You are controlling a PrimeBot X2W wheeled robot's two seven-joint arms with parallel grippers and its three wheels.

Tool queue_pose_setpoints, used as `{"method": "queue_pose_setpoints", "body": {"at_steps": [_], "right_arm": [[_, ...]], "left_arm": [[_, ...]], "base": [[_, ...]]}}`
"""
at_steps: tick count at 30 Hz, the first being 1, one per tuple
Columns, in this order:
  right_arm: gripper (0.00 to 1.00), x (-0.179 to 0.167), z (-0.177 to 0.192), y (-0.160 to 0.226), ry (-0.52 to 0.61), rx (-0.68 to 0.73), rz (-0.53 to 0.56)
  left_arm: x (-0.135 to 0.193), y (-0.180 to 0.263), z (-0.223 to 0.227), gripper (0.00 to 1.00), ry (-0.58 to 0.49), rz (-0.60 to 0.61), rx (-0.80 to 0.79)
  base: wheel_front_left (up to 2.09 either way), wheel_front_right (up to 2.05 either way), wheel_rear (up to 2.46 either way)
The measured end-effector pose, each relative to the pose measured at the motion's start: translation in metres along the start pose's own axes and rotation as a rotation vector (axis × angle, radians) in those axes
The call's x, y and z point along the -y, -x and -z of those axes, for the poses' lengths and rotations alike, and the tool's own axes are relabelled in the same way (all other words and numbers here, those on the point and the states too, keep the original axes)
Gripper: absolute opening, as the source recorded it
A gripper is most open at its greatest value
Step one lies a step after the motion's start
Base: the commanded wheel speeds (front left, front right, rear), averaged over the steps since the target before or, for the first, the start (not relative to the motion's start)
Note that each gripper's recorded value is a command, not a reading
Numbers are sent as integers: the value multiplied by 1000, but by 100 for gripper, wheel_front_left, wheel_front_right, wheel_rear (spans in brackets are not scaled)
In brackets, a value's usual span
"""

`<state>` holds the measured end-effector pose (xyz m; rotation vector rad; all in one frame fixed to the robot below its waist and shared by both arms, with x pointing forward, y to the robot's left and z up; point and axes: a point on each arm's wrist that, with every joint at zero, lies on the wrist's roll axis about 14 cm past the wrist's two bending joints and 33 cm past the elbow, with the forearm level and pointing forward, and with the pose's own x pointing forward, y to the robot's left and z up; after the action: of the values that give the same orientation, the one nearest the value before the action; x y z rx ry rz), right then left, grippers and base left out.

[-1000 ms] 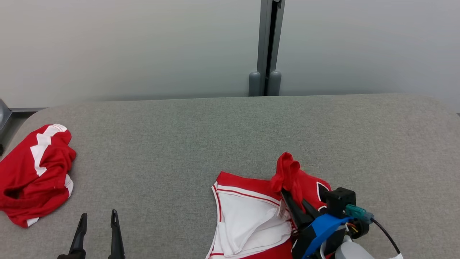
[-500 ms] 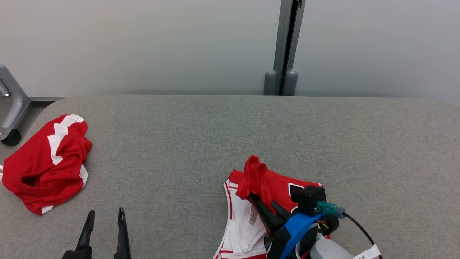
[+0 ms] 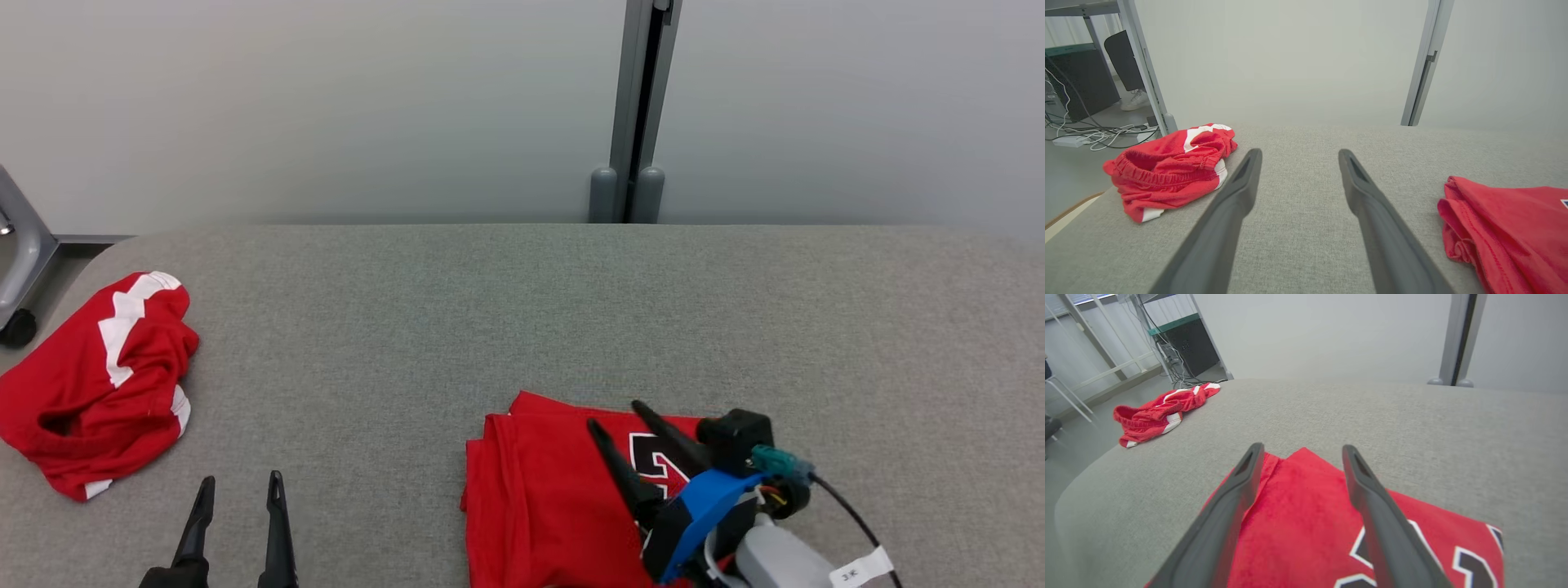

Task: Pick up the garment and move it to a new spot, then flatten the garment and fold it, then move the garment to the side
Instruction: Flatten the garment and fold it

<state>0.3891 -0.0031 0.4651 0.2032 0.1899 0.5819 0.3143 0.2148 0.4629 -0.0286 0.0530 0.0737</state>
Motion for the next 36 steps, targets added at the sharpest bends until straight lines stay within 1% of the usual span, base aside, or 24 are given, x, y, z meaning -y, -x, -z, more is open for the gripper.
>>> {"method": "queue_pose_setpoints", "body": {"at_steps": [2,3,4,7,12,17,22,29,36], "right_arm": [[100,21,-10,6,30,28,49],[100,42,-26,15,55,76,100],[100,51,-34,20,67,103,122],[100,72,-47,39,87,158,189],[100,94,-64,69,100,242,286],[100,101,-67,94,88,291,358],[100,106,-61,114,82,300,411],[100,101,-54,129,74,306,444],[100,92,-53,133,97,309,437]], "left_arm": [[3,-1,-2,100,-1,9,7],[6,-2,-3,100,-2,20,9],[8,-3,-4,100,-2,25,12],[14,-6,-6,100,-4,42,19],[22,-9,-9,100,-5,68,27],[29,-11,-12,100,-7,89,37],[32,-11,-15,100,-15,101,47],[31,-7,-17,100,-16,105,58],[27,-3,-18,100,-18,97,63]], "base": [[0,0,0],[0,0,0],[0,0,0],[0,0,0],[0,0,0],[0,0,0],[0,0,0],[0,0,0],[0,0,0]]}}
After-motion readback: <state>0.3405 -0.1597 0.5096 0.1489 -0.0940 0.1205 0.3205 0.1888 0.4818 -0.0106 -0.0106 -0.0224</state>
